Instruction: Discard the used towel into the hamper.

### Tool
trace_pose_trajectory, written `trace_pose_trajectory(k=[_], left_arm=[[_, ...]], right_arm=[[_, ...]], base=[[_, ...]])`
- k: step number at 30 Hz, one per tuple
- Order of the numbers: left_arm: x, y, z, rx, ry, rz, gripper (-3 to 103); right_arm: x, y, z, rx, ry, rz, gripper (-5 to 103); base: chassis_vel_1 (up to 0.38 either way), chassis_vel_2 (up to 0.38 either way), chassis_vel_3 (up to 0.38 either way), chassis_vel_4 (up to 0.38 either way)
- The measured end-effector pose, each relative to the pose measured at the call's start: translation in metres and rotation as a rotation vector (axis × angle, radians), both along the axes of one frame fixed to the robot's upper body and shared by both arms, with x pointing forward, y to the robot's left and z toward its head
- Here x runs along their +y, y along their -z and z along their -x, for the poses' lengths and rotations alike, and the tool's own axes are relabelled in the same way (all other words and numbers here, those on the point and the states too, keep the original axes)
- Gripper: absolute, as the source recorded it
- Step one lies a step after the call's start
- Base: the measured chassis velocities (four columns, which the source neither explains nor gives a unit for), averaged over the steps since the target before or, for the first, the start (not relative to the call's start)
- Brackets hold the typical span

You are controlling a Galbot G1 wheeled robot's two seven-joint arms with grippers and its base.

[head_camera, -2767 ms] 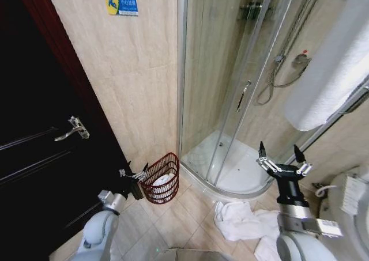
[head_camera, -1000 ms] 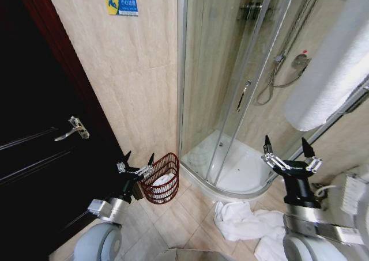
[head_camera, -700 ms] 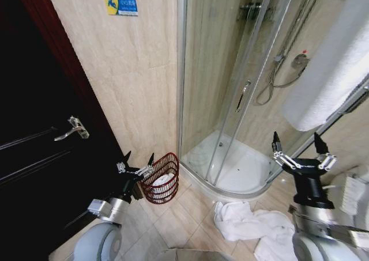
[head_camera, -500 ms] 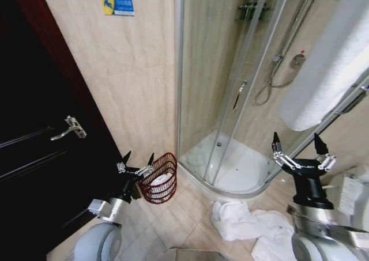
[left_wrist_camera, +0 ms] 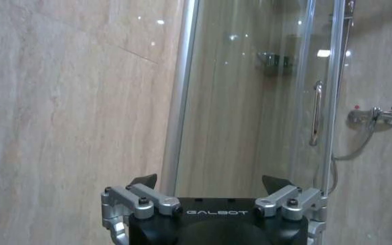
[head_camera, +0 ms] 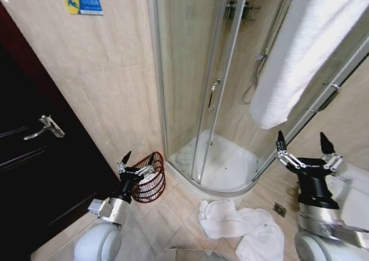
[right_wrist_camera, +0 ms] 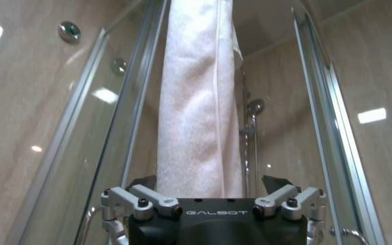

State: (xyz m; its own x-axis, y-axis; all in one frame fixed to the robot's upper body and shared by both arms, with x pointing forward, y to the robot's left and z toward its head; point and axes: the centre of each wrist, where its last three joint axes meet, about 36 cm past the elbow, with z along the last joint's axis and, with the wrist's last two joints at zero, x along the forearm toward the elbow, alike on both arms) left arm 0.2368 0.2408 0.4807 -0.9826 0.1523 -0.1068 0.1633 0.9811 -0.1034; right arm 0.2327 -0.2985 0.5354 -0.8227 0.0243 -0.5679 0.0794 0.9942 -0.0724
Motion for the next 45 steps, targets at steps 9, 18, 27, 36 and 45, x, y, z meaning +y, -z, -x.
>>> trace_pose_trajectory(k=[9, 18, 27, 36, 45], left_arm=[[0.000, 0.000, 0.000, 0.000, 0.000, 0.000, 100], [0.000, 0.000, 0.000, 0.000, 0.000, 0.000, 100], [0.000, 0.000, 0.000, 0.000, 0.000, 0.000, 100], [0.000, 0.000, 0.000, 0.000, 0.000, 0.000, 100], [0.000, 0.000, 0.000, 0.000, 0.000, 0.000, 100]], right_arm=[[-0.021, -0.020, -0.007, -0.064, -0.014, 0.030, 100], [-0.046, -0.058, -0.019, -0.148, -0.012, 0.082, 100], [-0.081, -0.093, -0.026, -0.219, 0.025, 0.121, 100], [-0.103, -0.119, -0.034, -0.254, 0.043, 0.131, 100], [-0.149, -0.173, -0.060, -0.292, 0.103, 0.178, 100]], base=[[0.000, 0.000, 0.000, 0.000], [0.000, 0.000, 0.000, 0.000], [0.045, 0.047, 0.049, 0.044], [0.094, 0.091, 0.082, 0.092], [0.100, 0.089, 0.102, 0.107]])
